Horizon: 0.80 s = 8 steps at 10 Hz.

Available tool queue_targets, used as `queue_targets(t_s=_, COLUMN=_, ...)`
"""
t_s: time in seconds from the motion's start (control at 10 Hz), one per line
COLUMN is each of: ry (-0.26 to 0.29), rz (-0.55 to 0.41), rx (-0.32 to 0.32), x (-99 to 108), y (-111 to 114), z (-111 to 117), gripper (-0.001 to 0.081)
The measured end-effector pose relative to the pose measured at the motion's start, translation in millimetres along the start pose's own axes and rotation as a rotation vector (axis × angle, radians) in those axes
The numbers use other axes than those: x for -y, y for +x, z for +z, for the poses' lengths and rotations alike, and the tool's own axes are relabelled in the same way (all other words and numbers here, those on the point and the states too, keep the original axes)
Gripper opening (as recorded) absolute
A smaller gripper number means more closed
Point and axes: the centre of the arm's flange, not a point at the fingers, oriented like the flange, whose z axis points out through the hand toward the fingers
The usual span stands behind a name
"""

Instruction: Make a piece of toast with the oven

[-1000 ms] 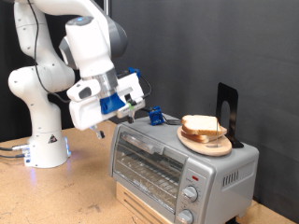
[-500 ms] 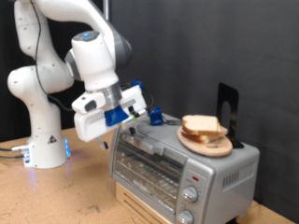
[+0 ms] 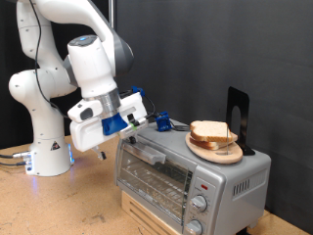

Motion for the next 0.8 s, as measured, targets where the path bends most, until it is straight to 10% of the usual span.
queue_targets(t_s=0.8, ry=-0.015, rz=0.11, rx=-0.075, x=-3.6, y=64.2, z=10.9, gripper=0.0809)
